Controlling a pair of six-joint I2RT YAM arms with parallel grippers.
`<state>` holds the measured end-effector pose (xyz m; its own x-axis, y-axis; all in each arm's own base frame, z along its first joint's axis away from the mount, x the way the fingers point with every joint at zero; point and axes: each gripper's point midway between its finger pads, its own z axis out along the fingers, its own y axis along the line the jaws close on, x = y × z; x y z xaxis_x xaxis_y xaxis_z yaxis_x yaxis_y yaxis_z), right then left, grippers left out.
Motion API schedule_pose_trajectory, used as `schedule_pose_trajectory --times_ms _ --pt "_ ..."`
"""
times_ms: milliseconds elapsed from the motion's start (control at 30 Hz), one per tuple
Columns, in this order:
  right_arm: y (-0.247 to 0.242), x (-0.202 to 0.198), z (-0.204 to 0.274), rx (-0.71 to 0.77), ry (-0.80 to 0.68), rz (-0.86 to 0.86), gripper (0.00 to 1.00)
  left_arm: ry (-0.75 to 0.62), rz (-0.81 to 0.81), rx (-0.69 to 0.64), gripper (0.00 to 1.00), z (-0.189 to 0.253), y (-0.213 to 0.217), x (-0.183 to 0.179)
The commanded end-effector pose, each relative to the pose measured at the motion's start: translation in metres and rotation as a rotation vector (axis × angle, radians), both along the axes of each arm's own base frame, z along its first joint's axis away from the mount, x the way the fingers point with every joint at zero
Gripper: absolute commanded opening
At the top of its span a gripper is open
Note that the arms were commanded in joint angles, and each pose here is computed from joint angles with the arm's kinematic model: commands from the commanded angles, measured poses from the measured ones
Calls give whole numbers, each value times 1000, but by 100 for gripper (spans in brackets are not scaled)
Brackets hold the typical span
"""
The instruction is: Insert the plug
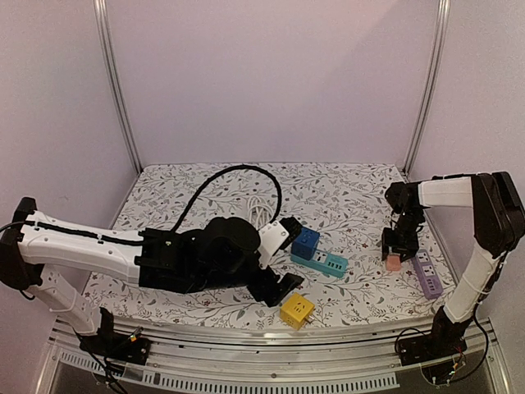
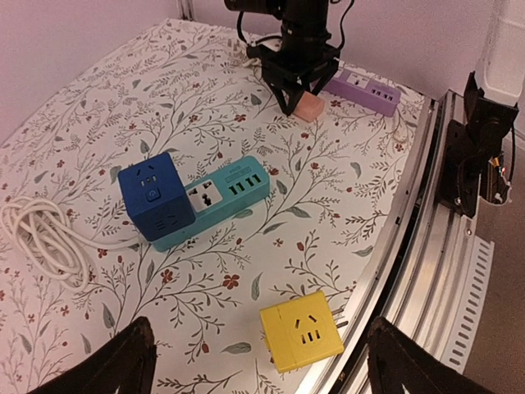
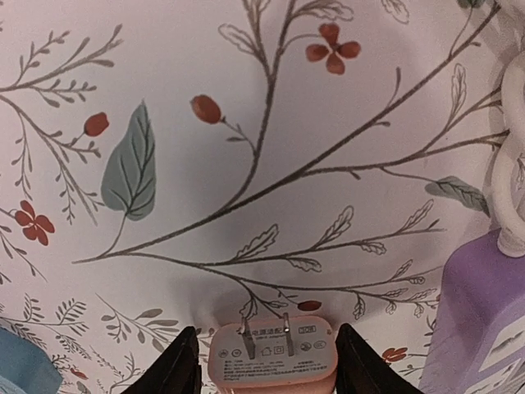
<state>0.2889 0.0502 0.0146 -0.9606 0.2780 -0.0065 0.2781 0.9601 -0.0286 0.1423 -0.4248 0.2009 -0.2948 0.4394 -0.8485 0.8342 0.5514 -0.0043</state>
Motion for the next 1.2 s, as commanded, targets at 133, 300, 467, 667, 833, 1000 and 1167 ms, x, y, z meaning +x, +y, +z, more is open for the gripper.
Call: schedule_pose_trajectory --times_ms 133,300,467,667,833,1000,1167 --pt "10 -17 0 7 48 14 50 -14 -27 -12 89 6 -9 -7" --pt "18 -23 -1 40 57 14 32 -18 -31 -7 89 6 -10 -7" --pt "30 -15 11 83 32 7 30 -28 -22 -11 91 12 -9 -5" --pt "90 34 105 444 -201 -90 26 -14 111 -193 100 50 -3 11" --pt "128 47 174 728 -302 -264 21 3 219 -274 99 72 1 35" --pt "160 41 218 934 -314 -432 22 -60 225 -283 99 89 -13 47" --pt "192 29 254 1016 -319 -520 20 -111 251 -263 98 105 -37 62"
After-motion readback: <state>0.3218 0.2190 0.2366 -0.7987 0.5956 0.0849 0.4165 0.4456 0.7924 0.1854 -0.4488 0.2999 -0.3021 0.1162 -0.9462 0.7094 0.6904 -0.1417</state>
